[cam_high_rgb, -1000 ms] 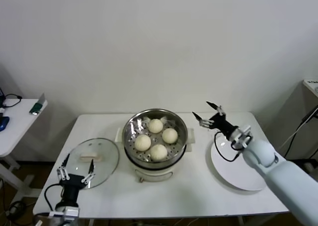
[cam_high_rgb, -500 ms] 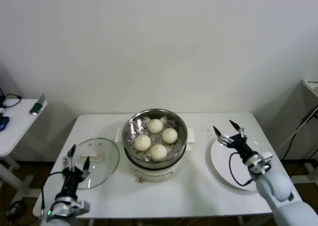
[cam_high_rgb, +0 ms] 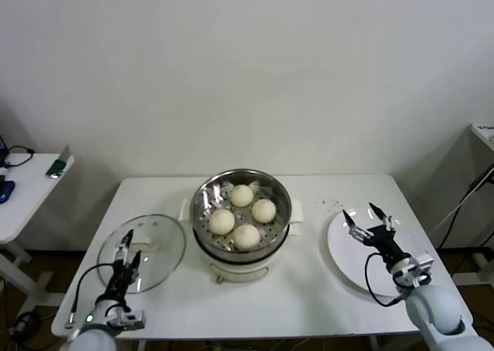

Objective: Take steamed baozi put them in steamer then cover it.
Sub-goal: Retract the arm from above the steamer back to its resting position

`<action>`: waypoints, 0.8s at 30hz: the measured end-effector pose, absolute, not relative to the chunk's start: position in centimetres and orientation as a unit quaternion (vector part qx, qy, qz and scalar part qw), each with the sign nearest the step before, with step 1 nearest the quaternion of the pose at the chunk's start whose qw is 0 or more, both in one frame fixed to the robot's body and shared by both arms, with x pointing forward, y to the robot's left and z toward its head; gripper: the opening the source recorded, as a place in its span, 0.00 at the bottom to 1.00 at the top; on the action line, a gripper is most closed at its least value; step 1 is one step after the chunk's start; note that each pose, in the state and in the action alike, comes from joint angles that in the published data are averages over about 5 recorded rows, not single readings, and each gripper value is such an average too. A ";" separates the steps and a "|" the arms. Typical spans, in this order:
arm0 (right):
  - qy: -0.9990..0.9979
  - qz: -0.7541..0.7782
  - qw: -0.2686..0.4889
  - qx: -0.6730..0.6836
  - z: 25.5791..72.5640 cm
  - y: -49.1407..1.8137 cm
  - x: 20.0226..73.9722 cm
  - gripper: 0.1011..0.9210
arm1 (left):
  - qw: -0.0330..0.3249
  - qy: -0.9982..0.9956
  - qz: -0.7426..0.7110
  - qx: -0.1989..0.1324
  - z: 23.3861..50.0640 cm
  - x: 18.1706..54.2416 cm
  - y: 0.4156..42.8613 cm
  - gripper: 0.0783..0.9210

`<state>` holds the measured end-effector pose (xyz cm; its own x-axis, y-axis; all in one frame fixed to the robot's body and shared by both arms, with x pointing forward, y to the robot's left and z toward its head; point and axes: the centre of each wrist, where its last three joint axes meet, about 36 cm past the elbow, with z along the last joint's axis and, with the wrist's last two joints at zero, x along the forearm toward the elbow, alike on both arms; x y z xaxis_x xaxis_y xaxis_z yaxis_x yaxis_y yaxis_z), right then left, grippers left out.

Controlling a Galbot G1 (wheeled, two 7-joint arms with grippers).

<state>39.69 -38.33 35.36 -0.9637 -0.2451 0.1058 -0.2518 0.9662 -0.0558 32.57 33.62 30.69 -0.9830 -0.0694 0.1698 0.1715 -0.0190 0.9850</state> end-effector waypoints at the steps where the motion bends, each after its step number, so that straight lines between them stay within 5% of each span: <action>1: -0.990 0.035 0.050 0.125 35.2 -38.4 39.6 0.88 | 0.084 -0.693 -0.715 -0.038 30.4 32.8 33.7 0.88; 24: -0.989 0.044 0.065 0.122 33.8 -38.2 39.2 0.88 | 0.088 -0.671 -0.736 -0.007 26.2 38.1 35.3 0.88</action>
<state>39.19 -38.17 33.84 -0.9615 -0.2365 0.1402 -0.2479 0.9662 -0.0702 38.09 35.26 26.24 -0.9845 -0.1195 0.1281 0.1386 -0.0841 0.9868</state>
